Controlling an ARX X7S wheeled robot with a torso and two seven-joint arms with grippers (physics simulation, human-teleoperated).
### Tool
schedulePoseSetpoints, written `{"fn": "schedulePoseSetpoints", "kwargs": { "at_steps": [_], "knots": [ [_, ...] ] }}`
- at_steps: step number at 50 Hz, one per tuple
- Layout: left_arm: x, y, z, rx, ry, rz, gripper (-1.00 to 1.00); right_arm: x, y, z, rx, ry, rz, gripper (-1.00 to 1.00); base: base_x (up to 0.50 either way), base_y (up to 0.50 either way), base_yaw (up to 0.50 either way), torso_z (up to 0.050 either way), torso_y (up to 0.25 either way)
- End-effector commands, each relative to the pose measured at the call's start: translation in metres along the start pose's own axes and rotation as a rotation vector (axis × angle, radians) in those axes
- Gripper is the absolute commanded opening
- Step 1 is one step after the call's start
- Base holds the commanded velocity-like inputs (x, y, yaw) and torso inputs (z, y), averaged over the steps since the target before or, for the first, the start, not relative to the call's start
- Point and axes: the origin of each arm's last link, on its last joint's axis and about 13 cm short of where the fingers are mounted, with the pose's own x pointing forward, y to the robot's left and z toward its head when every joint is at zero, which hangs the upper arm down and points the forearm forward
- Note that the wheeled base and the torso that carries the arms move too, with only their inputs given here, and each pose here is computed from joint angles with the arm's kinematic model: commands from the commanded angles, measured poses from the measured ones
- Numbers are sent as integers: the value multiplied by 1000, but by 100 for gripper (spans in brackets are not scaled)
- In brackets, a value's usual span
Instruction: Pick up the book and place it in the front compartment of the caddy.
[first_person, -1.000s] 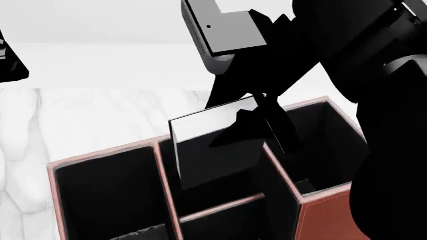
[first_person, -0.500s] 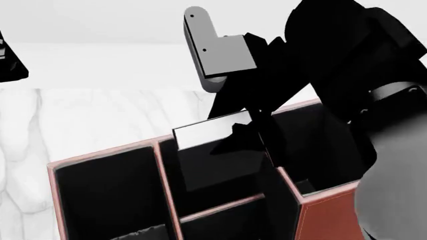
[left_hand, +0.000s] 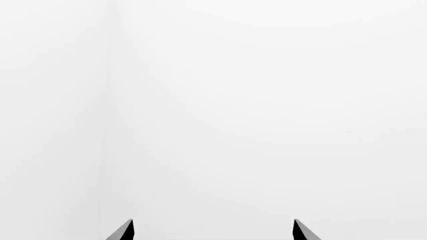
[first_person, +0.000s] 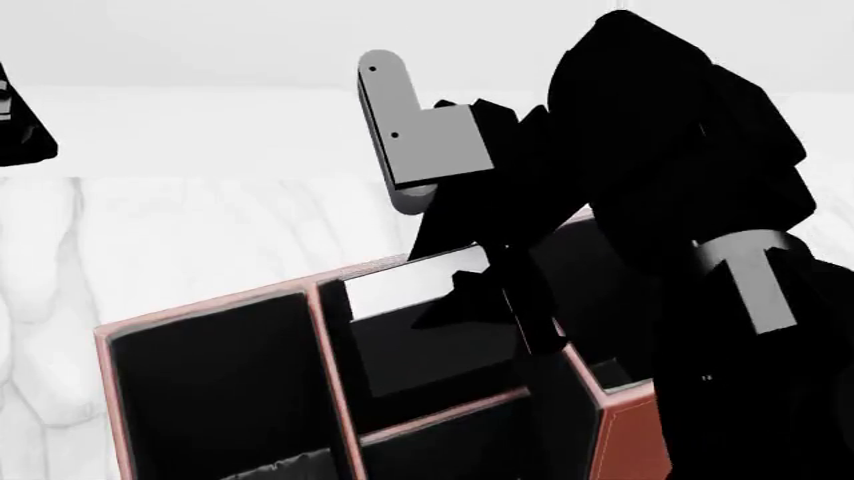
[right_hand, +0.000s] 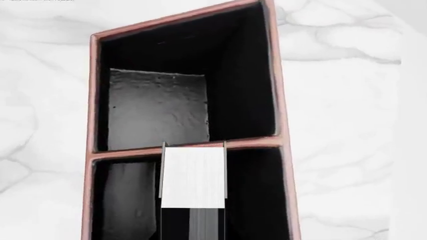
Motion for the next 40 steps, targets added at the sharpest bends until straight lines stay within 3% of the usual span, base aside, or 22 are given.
{"fn": "schedulePoseSetpoints", "kwargs": {
  "at_steps": [1, 40],
  "knots": [
    [0, 0, 0, -1, 1, -1, 100, 0, 1, -3, 14, -45, -43, -100, 0, 0, 0, 0, 0],
    [0, 0, 0, 7, -9, -2, 100, 12, 3, -7, 16, -23, -37, -100, 0, 0, 0, 0, 1]
  ]
}}
